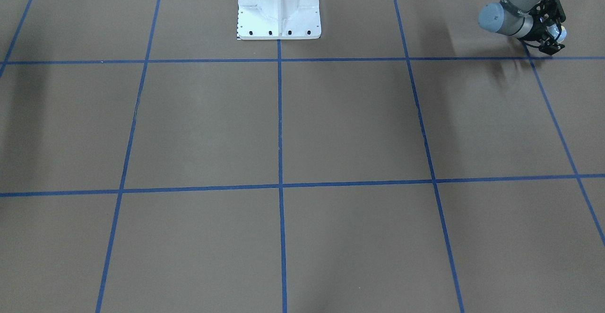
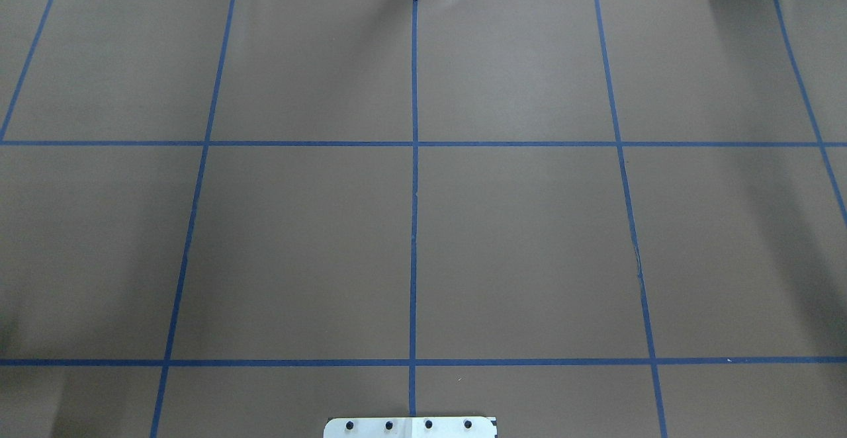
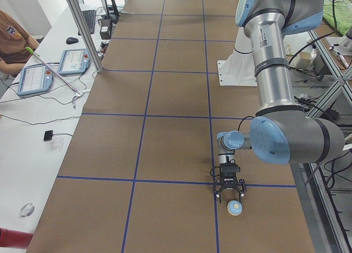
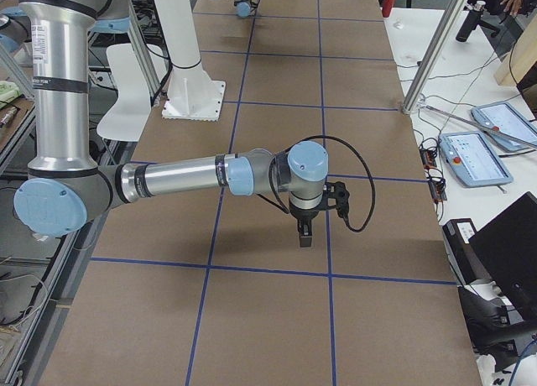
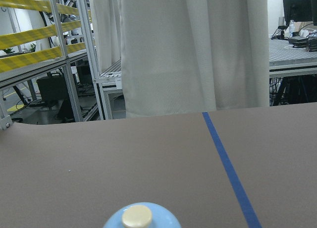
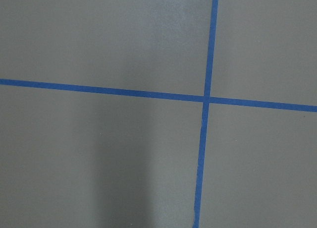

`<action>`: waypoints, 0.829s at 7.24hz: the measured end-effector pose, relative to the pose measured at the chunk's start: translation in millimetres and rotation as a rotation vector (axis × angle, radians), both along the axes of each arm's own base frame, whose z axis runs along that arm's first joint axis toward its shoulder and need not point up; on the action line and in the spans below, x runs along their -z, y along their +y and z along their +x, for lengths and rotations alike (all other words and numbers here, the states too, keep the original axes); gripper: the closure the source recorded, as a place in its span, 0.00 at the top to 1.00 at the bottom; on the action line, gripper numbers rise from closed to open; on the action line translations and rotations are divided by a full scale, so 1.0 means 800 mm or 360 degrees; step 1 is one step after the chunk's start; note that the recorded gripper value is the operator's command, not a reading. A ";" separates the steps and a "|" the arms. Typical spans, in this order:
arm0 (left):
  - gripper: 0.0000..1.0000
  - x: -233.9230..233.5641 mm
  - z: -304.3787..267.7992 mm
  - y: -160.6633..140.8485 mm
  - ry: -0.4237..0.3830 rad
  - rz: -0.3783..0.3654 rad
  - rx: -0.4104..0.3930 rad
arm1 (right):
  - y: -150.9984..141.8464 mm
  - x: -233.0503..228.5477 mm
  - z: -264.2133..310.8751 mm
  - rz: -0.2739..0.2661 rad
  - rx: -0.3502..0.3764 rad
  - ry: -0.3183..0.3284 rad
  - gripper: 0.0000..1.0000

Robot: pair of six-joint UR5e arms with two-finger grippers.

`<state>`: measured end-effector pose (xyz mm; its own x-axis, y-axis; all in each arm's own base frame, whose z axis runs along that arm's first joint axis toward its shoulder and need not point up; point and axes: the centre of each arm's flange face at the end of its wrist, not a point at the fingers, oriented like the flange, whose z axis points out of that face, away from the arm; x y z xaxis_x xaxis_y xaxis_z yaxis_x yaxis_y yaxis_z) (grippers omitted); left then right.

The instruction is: Place and press bell with both arms

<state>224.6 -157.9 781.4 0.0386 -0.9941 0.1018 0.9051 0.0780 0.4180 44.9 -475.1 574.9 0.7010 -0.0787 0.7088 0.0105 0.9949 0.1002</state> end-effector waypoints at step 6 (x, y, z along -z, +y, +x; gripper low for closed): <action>1.00 -0.026 -0.006 0.017 -0.0052 -0.0018 -0.0002 | 0.000 0.002 0.000 0.0003 0.0002 -0.0007 1.00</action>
<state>219.5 -144.6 802.2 0.0364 -0.9928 0.1140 0.8910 0.0839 0.4462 44.6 -475.0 573.4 0.6979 -0.0810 0.7116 0.0114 0.9947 0.1021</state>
